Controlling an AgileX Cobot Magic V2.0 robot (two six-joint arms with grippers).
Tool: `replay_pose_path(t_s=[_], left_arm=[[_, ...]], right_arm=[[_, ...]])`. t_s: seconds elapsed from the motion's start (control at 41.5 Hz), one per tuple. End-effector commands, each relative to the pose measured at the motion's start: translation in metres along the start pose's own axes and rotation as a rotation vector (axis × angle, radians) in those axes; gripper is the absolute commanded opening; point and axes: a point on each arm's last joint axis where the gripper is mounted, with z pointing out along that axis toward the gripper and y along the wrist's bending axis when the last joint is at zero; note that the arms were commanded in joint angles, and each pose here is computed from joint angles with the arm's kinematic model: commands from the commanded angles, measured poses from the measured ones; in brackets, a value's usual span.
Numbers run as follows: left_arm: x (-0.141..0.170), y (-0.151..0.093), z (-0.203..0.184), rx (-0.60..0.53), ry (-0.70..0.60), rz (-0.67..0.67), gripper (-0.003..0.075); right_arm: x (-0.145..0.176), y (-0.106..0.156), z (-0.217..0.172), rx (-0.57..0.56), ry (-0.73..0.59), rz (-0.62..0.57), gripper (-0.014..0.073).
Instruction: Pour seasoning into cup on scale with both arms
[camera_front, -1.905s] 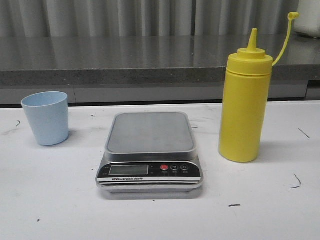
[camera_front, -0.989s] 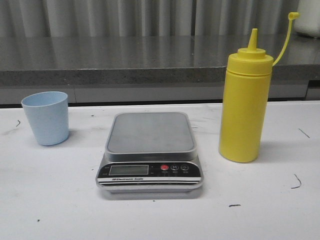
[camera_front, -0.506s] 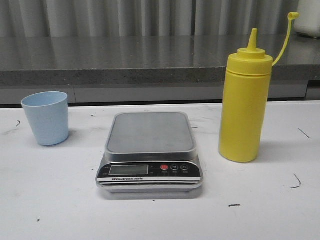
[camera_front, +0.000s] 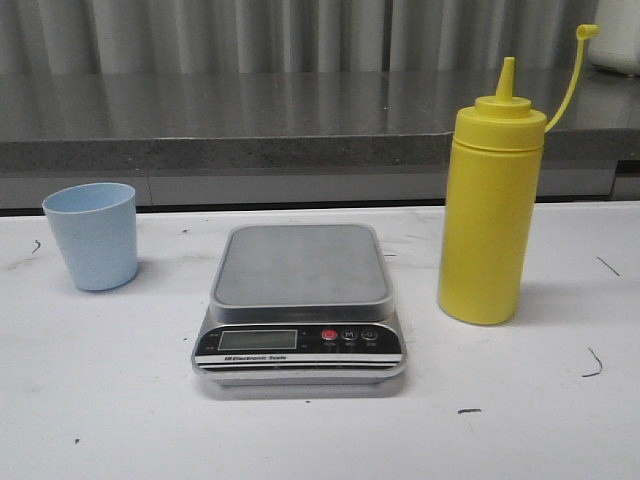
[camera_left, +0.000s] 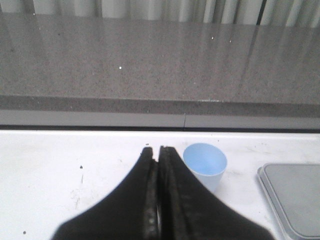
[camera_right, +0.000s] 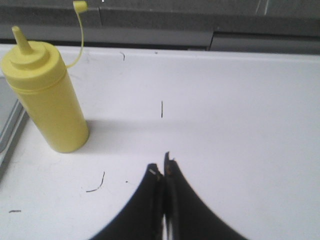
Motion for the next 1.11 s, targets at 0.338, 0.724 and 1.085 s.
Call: replay_pose_path(t_s=[0.338, 0.724, 1.085], left_arm=[[-0.005, 0.0, 0.022, -0.004, 0.053, -0.01, -0.0018], [0.002, 0.001, 0.039, -0.01, 0.176, 0.037, 0.0486], [-0.026, -0.016, 0.078, 0.063, 0.402, 0.075, 0.0494]], right_arm=[[-0.012, -0.002, 0.041, 0.014, 0.116, -0.018, -0.0062], [-0.011, -0.002, 0.044, 0.014, 0.132, -0.018, 0.0415], [-0.011, -0.002, 0.044, 0.014, 0.132, -0.018, 0.0435]])
